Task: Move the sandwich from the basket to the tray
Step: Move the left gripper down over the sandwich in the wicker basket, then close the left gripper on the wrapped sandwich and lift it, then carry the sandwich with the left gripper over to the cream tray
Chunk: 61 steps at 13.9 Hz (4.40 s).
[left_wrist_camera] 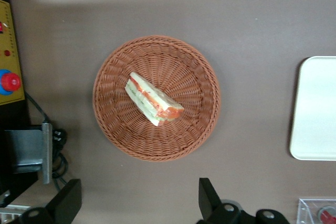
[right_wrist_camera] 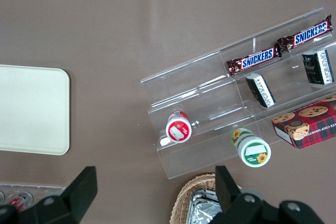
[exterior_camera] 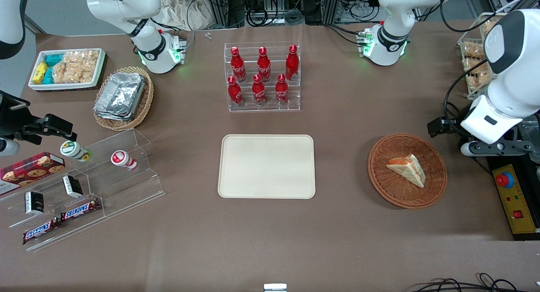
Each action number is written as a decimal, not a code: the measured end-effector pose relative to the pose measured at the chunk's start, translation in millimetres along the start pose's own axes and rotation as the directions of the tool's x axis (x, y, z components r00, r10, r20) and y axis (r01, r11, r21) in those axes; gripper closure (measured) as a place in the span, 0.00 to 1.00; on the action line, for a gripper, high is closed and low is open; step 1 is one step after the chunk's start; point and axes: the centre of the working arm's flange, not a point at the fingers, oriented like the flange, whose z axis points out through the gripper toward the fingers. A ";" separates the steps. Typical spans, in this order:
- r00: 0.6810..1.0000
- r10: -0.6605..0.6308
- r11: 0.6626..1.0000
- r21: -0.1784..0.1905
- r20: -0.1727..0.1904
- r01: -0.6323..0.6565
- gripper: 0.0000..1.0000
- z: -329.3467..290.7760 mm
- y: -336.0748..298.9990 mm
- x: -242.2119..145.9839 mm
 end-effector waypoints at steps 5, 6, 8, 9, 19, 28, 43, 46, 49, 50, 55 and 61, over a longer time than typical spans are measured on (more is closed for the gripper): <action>1.000 -0.001 1.000 0.003 0.012 0.001 0.00 2.5 0.4 1.1; 1.000 -0.019 1.000 0.002 0.013 0.019 0.00 4.4 0.5 2.0; 0.990 -0.140 0.990 -0.022 0.015 0.140 0.00 14.6 2.9 8.7; 0.979 -0.205 0.978 -0.035 0.005 0.205 0.00 21.5 3.8 14.1; 0.830 -0.558 0.828 -0.045 0.016 0.558 0.00 159.5 -8.0 14.3; 0.769 -0.638 0.770 -0.051 -0.026 0.637 0.00 241.5 -30.8 -2.6; 0.620 -0.784 0.619 -0.024 0.031 0.785 0.07 304.9 -26.3 2.0; 0.570 -0.821 0.569 -0.036 0.026 0.822 0.41 302.2 -24.3 10.3; 0.557 -0.830 0.556 -0.042 0.024 0.830 0.63 301.5 -22.1 15.6; 0.554 -0.832 0.553 -0.042 0.024 0.832 0.66 300.0 -22.3 16.8; 0.547 -0.832 0.555 0.120 0.090 0.823 0.75 235.1 -30.4 39.8; 0.673 -0.721 0.693 0.190 0.163 0.696 0.81 111.7 -17.4 42.7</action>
